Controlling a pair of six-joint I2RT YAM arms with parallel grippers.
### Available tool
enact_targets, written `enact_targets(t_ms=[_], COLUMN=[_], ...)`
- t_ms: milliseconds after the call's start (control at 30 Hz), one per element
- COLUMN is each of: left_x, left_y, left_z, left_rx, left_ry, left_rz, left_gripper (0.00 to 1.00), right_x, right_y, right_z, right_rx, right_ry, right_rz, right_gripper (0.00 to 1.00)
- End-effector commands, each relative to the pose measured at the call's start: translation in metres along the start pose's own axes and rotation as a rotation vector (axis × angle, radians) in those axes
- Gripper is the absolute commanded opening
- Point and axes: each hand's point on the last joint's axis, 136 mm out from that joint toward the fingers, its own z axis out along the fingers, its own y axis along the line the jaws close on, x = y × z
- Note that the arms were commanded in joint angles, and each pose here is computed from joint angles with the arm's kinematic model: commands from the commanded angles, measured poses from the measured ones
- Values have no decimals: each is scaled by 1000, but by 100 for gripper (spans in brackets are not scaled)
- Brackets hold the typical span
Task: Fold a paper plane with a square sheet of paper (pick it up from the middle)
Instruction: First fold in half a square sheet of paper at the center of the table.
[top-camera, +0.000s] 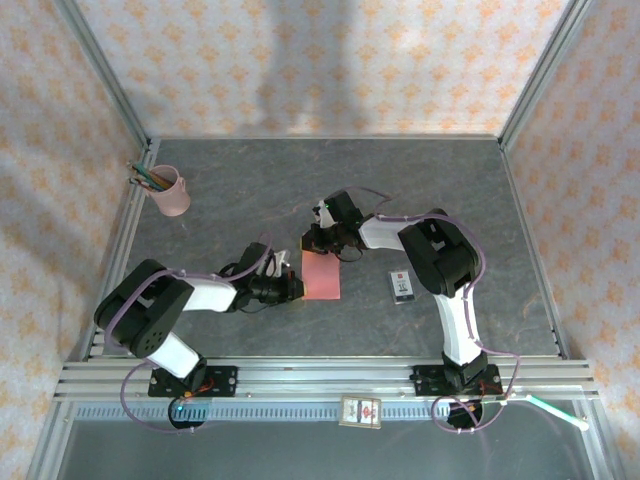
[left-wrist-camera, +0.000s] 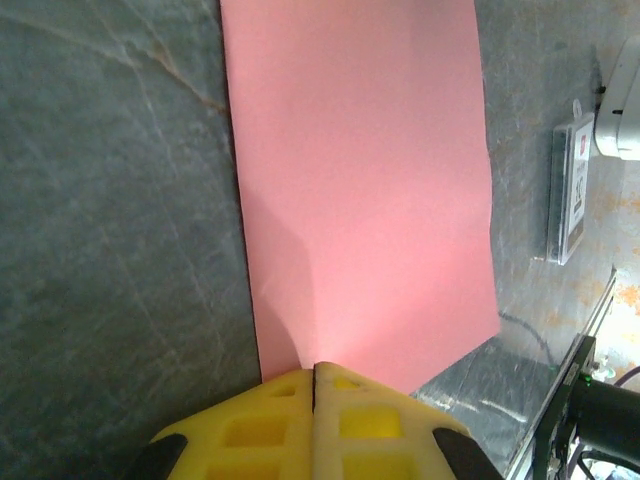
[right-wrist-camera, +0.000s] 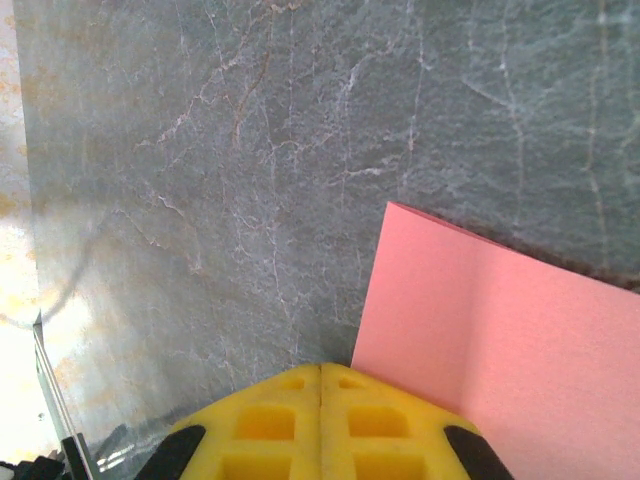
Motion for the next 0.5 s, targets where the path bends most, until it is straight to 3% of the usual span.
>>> enact_targets(t_ms=[0,200,467], left_x=[55,62,-4], left_y=[33,27,-41], left_z=[-1,-4,-36], left_rx=[-99,-88,56], left_ry=[157,160,-101], left_rz=[-103,-96,-2], left_gripper=[0,0,7], right_x=[25,25,18], right_y=[-65,-65,-36], right_z=[8,8,0], right_rx=[207,207,121], right_ry=[33,36,46], right_rz=[94,90,19], right_gripper=[0,0,2])
